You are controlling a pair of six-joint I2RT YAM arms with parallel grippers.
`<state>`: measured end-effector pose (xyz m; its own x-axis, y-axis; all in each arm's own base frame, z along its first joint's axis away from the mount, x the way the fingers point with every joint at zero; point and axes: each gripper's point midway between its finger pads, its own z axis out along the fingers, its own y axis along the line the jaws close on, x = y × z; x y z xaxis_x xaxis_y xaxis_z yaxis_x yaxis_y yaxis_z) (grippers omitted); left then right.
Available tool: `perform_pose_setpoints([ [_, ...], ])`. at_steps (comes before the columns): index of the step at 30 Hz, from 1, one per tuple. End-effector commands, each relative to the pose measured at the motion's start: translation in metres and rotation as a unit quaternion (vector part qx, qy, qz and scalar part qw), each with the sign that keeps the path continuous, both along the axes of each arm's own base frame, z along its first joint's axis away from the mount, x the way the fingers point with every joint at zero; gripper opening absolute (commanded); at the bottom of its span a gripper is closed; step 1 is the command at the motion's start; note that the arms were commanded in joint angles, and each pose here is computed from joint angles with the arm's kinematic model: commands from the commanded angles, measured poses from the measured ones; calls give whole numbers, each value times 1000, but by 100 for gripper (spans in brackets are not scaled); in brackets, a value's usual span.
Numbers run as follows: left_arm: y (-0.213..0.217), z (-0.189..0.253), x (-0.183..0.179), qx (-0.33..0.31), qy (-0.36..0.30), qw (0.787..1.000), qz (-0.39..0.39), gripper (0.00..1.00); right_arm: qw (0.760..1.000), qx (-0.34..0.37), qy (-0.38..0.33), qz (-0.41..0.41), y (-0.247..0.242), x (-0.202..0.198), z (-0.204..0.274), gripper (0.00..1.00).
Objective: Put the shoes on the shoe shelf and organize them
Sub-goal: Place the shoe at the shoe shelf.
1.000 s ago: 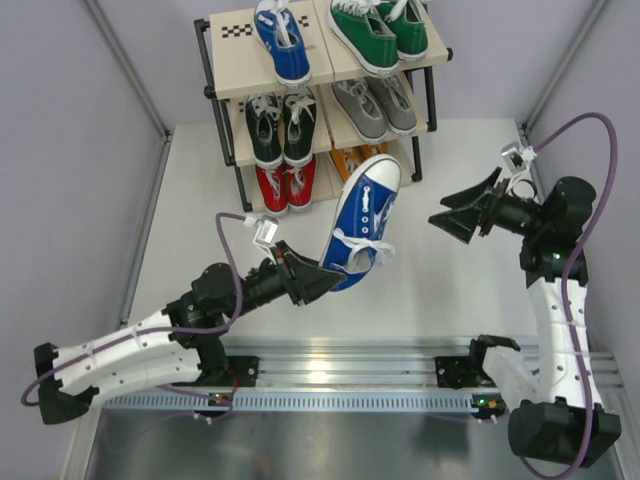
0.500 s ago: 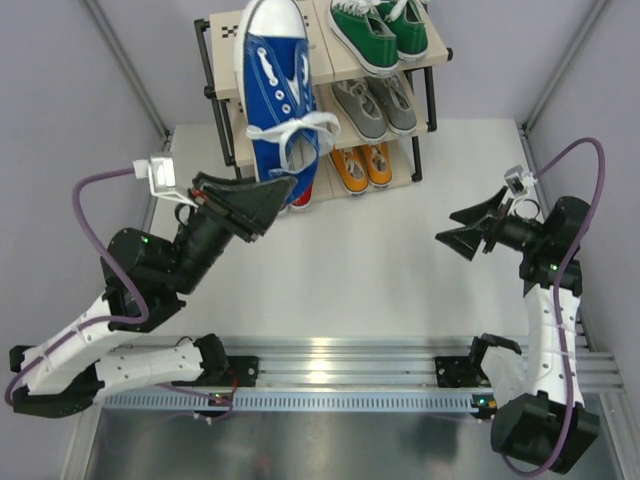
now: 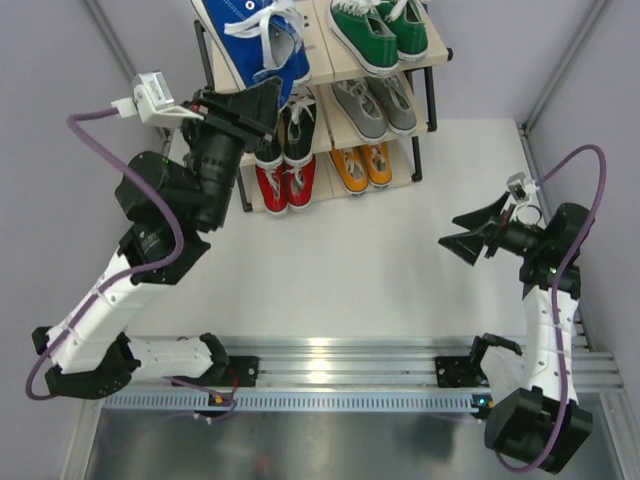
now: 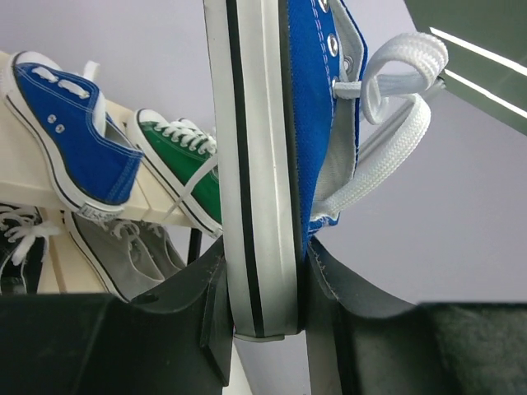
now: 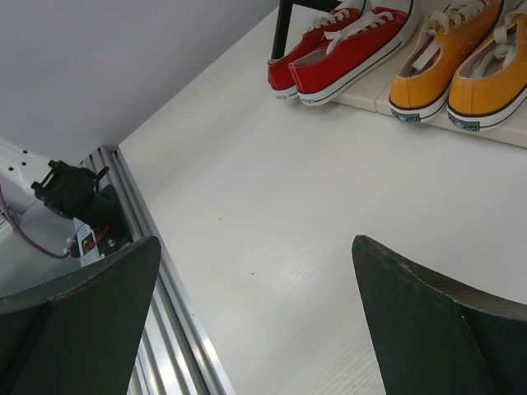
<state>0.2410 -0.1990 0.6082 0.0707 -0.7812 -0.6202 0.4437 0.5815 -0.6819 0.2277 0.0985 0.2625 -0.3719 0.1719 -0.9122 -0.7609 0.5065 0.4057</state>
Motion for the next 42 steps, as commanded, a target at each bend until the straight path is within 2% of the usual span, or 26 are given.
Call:
perform_pose_setpoints([
  [1, 13, 23, 14, -47, -4, 999, -21, 0, 999, -17, -47, 9, -2, -2, 8, 99],
  [2, 20, 22, 29, -39, -9, 999, -19, 0, 999, -18, -50, 9, -2, -3, 9, 99],
  [4, 18, 14, 47, -63, 10, 997, -41, 0, 999, -17, -49, 8, -2, -4, 8, 100],
  [5, 34, 11, 64, -71, 15, 997, -26, 0, 999, -17, -49, 8, -2, -5, 8, 99],
  [6, 28, 9, 67, -96, 25, 992, -75, 0, 999, -18, -51, 7, -2, -5, 9, 100],
  [7, 30, 6, 77, -110, 25, 990, -87, 0, 998, -19, -52, 5, -3, -5, 8, 99],
  [8, 52, 3, 92, -122, 24, 990, -69, 0, 998, -20, -53, 4, -3, -5, 9, 100],
  [10, 57, 0, 99, -147, 34, 984, -99, 0, 998, -19, -53, 4, -2, -6, 8, 99],
  [15, 74, -20, 128, -191, 75, 973, -111, 0, 998, -19, -52, 3, -2, -6, 8, 99],
  [27, 63, -52, 150, -238, 161, 947, -143, 0, 998, -20, -53, 0, -3, -6, 9, 100],
  [42, 59, -86, 154, -217, 218, 941, -139, 0, 998, -20, -53, -3, -3, -5, 9, 99],
])
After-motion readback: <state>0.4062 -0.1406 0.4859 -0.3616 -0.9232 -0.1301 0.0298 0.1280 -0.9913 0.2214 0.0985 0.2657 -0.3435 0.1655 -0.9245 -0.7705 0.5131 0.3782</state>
